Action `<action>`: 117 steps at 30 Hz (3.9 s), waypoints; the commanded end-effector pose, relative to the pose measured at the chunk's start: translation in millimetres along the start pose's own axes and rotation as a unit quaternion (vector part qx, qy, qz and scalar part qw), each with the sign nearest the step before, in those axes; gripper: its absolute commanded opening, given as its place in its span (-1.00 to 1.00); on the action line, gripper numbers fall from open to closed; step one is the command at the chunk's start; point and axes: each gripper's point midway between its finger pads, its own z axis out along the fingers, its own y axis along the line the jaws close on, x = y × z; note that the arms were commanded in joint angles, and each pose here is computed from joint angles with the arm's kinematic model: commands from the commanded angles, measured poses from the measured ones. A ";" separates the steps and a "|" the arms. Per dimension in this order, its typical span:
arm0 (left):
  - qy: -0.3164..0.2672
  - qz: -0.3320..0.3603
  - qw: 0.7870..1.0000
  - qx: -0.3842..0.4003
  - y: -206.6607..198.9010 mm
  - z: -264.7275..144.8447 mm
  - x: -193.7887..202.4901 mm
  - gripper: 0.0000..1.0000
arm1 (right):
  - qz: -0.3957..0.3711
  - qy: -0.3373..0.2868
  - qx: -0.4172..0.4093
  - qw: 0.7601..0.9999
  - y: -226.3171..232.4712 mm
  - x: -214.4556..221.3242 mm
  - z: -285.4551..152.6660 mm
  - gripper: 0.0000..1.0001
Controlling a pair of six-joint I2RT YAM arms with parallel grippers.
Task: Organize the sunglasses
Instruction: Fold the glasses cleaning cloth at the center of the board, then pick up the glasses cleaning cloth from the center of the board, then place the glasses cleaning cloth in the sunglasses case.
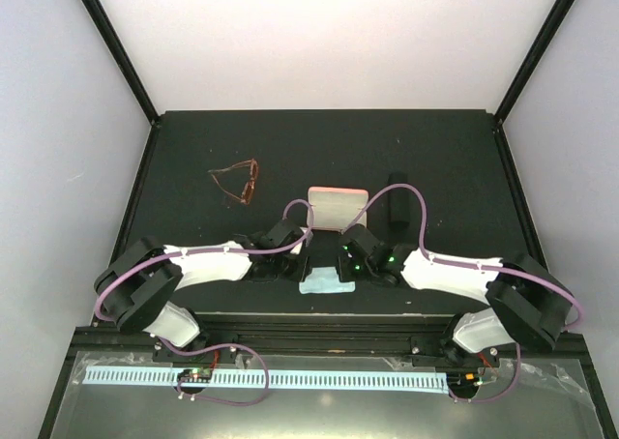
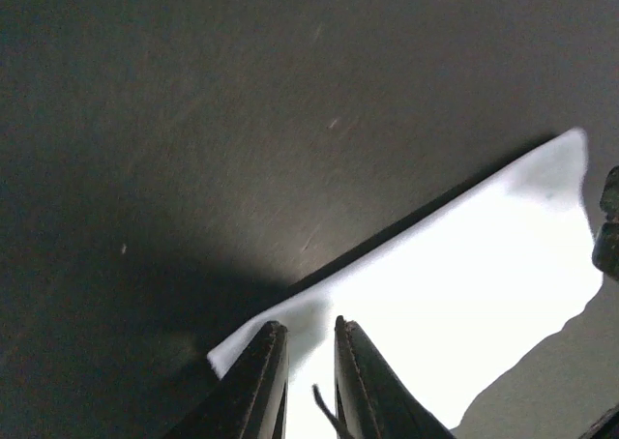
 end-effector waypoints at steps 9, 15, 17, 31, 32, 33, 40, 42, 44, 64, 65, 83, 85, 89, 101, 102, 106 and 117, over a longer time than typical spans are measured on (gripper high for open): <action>0.056 -0.041 0.996 -0.050 33.7 10.5 39.2 -0.73 | 0.022 0.027 0.086 0.996 -40.9 26.2 12.0 -0.62; 0.058 -0.040 0.996 -0.050 34.7 2.7 43.5 -0.74 | 0.012 0.011 0.158 0.987 -42.6 20.5 5.7 -0.61; 0.053 -0.037 0.997 -0.042 29.4 -2.4 39.7 -0.73 | 0.007 0.006 0.160 0.987 -37.6 18.5 5.2 -0.61; -0.036 -0.070 0.993 -0.087 43.9 -51.4 21.0 -0.04 | -0.009 -0.044 0.154 0.987 -41.4 8.4 -24.6 0.10; -0.034 -0.076 0.993 -0.088 45.1 -50.5 23.5 -0.04 | -0.010 -0.035 0.144 0.989 -38.3 11.9 -22.2 0.09; -0.031 -0.082 0.992 -0.087 46.5 -48.8 26.4 -0.03 | -0.010 -0.027 0.135 0.990 -35.7 15.1 -19.3 0.08; -0.005 -0.108 0.994 -0.033 36.7 -29.9 42.6 -0.07 | -0.009 0.020 0.131 0.991 -35.6 34.6 2.8 -0.12; 0.001 -0.109 0.994 -0.013 29.3 -26.0 42.3 -0.12 | -0.008 0.023 0.130 0.991 -35.2 35.8 6.3 -0.15; 0.003 -0.111 0.994 -0.003 25.2 -24.5 41.2 -0.13 | -0.009 0.024 0.127 0.992 -33.3 35.9 8.9 -0.22; 0.069 -0.129 0.989 -0.028 30.0 2.6 57.1 -0.49 | -0.003 0.046 0.118 0.992 -35.0 49.6 23.3 -0.89; 0.071 -0.129 0.989 -0.030 30.6 3.8 57.7 -0.50 | -0.003 0.045 0.118 0.992 -34.9 49.0 23.4 -0.91; 0.049 -0.096 0.993 -0.055 32.2 1.6 40.4 -0.97 | -0.009 -0.011 0.091 0.996 -21.6 22.7 13.7 -0.98; 0.032 -0.083 0.995 -0.054 26.8 -3.3 26.2 -0.97 | -0.005 -0.031 0.081 0.996 -17.9 10.5 8.7 -0.98; -0.004 -0.058 0.997 -0.044 11.2 -14.4 -6.5 -0.97 | -0.001 -0.056 0.074 0.996 -17.2 -14.8 -2.6 -0.98; -0.053 -0.006 0.998 -0.025 -18.1 -30.6 -107.8 -0.97 | 0.024 -0.108 0.092 0.989 -42.9 -94.1 -25.7 -0.98; -0.053 -0.005 0.998 -0.023 -17.7 -28.9 -116.0 -0.97 | 0.024 -0.110 0.096 0.989 -45.6 -100.3 -25.5 -0.98; -0.051 0.006 0.999 -0.014 -15.4 -16.7 -146.4 -0.97 | 0.030 -0.113 0.110 0.987 -57.4 -124.6 -19.0 -0.98; -0.029 -0.002 1.000 -0.008 5.7 22.5 -182.0 -0.97 | 0.044 -0.094 0.123 0.987 -71.2 -154.8 18.0 -0.98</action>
